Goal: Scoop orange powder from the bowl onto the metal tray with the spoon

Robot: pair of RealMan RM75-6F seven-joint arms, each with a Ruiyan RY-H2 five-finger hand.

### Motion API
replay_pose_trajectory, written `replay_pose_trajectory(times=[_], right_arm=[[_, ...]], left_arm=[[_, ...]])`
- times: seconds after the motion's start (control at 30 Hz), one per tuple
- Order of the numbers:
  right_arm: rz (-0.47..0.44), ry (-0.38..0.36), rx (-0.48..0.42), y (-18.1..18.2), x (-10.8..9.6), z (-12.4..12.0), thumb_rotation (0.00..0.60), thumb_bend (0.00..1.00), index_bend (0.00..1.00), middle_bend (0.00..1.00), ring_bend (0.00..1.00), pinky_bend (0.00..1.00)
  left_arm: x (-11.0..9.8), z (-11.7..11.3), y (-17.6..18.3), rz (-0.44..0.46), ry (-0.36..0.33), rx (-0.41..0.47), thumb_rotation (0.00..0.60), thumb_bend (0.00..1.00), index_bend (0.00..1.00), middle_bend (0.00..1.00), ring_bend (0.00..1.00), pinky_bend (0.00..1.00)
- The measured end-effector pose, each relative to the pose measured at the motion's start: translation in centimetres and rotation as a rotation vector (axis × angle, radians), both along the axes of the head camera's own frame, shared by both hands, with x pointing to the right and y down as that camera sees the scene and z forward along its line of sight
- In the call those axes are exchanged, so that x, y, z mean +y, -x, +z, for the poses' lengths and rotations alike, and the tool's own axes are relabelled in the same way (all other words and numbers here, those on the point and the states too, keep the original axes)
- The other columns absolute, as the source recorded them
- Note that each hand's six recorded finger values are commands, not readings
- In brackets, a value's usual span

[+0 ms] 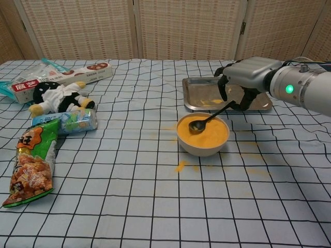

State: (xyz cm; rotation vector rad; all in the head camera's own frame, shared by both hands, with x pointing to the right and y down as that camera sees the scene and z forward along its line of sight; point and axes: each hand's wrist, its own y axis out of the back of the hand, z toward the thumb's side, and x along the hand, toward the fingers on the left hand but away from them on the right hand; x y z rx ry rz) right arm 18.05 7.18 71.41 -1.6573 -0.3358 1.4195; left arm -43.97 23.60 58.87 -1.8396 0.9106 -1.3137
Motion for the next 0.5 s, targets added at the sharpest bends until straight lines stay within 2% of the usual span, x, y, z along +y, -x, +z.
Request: replay_pose_trajectory(times=[0.5], right_arm=[[0.002, 0.001, 0.005, -0.02, 0.11, 0.13, 0.600, 0.32, 0.51, 0.05, 0.00, 0.00]], left_arm=[[-0.01, 0.00, -0.01, 0.000, 0.001, 0.002, 0.600, 0.44, 0.00, 0.00, 0.00, 0.15]])
